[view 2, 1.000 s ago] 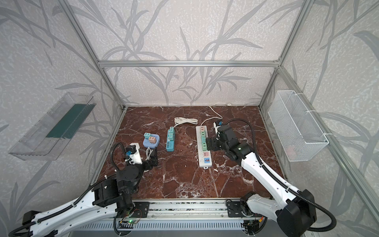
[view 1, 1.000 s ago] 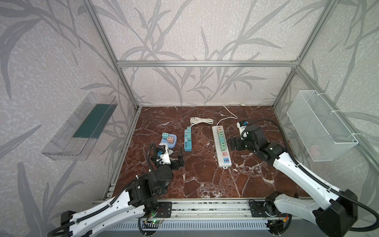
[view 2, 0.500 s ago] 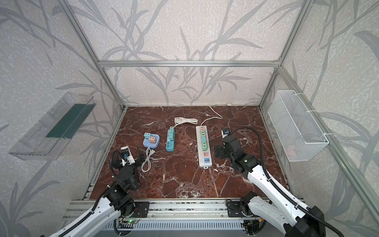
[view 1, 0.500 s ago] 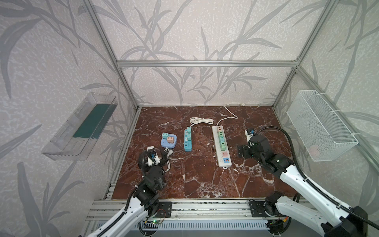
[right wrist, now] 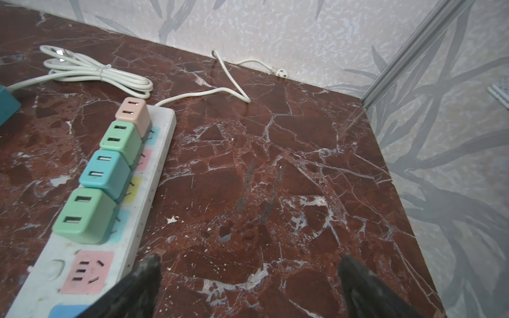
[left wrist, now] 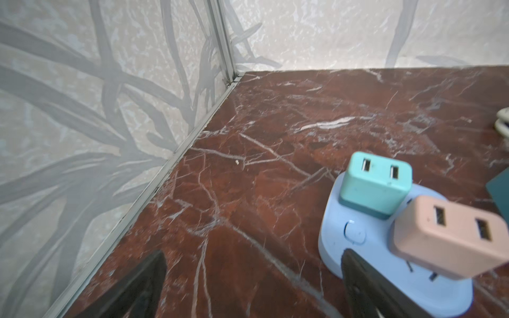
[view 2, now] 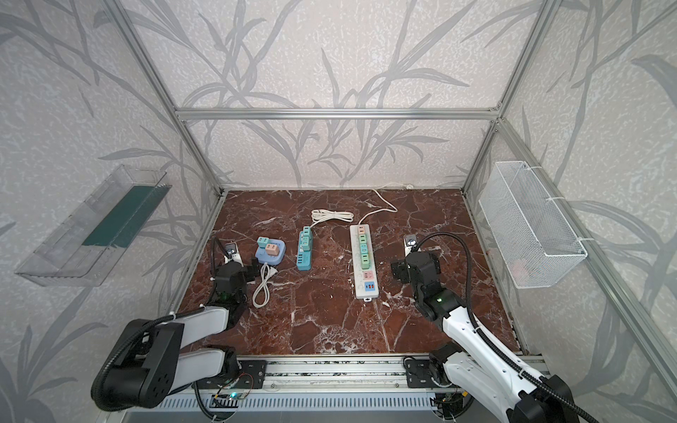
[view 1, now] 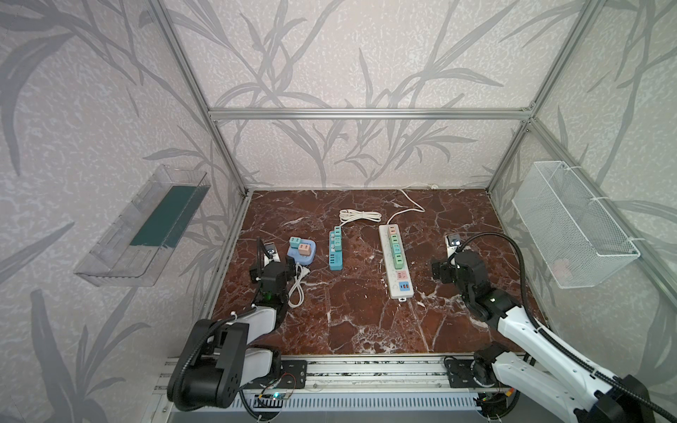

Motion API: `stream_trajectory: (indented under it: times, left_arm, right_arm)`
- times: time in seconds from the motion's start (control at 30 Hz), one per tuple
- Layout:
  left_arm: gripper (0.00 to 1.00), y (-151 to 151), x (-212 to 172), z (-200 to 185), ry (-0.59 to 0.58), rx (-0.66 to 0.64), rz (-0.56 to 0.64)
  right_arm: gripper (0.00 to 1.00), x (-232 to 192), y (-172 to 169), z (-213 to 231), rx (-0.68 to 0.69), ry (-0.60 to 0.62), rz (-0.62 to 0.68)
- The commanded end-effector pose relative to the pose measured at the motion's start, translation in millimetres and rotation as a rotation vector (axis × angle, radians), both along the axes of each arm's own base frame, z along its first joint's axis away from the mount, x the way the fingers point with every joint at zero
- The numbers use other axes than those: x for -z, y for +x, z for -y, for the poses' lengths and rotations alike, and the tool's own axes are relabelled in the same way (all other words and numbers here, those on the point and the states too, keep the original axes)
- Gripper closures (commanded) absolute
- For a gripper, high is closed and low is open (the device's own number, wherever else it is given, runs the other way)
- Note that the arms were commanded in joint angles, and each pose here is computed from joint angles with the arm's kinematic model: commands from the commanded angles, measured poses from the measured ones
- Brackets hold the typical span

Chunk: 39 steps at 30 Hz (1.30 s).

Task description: Insert the plug

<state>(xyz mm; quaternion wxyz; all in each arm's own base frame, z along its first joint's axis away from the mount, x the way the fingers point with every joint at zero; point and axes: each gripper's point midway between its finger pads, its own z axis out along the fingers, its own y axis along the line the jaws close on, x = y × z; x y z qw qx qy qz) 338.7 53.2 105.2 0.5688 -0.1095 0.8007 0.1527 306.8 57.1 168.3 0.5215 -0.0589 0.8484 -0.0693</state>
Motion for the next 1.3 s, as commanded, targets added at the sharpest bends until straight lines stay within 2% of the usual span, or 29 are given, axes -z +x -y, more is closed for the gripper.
stream_trajectory:
  times: [0.0,0.13,0.2,0.3,0.4,0.53,0.7,0.87,0.97,1.1,1.2,1.27]
  left_arm:
    - [0.01,26,-24,9,-0.080,0.087,0.116]
    - [0.01,37,0,6,-0.107,0.109,0.083]
    - [0.01,43,1,6,-0.087,0.125,0.142]
    - [0.01,46,9,6,-0.127,0.121,0.022]
    - [0.01,55,9,13,-0.107,0.176,0.054]
    - [0.01,54,12,10,-0.122,0.154,0.019]
    - [0.01,56,10,12,-0.110,0.173,0.032]
    - [0.01,57,11,17,-0.113,0.206,0.019]
    - [0.01,57,11,18,-0.113,0.206,0.021]
    - [0.01,57,11,17,-0.113,0.205,0.021]
    - [0.01,57,11,18,-0.113,0.206,0.021]
    - [0.01,57,11,18,-0.112,0.205,0.020]
  right_arm:
    - [0.01,-10,10,13,0.045,0.023,0.072]
    - [0.01,-1,16,18,0.058,0.058,0.055]
    - [0.01,3,19,18,0.061,0.054,0.056]
    - [0.01,13,23,20,0.066,0.049,0.053]
    - [0.01,24,26,25,0.076,0.032,0.044]
    - [0.01,35,29,25,0.025,-0.025,0.040]
    - [0.01,41,32,18,-0.053,-0.036,0.093]
    - [0.01,39,30,10,-0.089,0.007,0.155]
    - [0.01,42,35,17,-0.046,-0.010,0.183]
    - [0.01,33,50,22,-0.003,-0.012,0.305]
    - [0.01,49,55,33,0.076,-0.007,0.347]
    - [0.01,60,60,15,-0.026,-0.029,0.320]
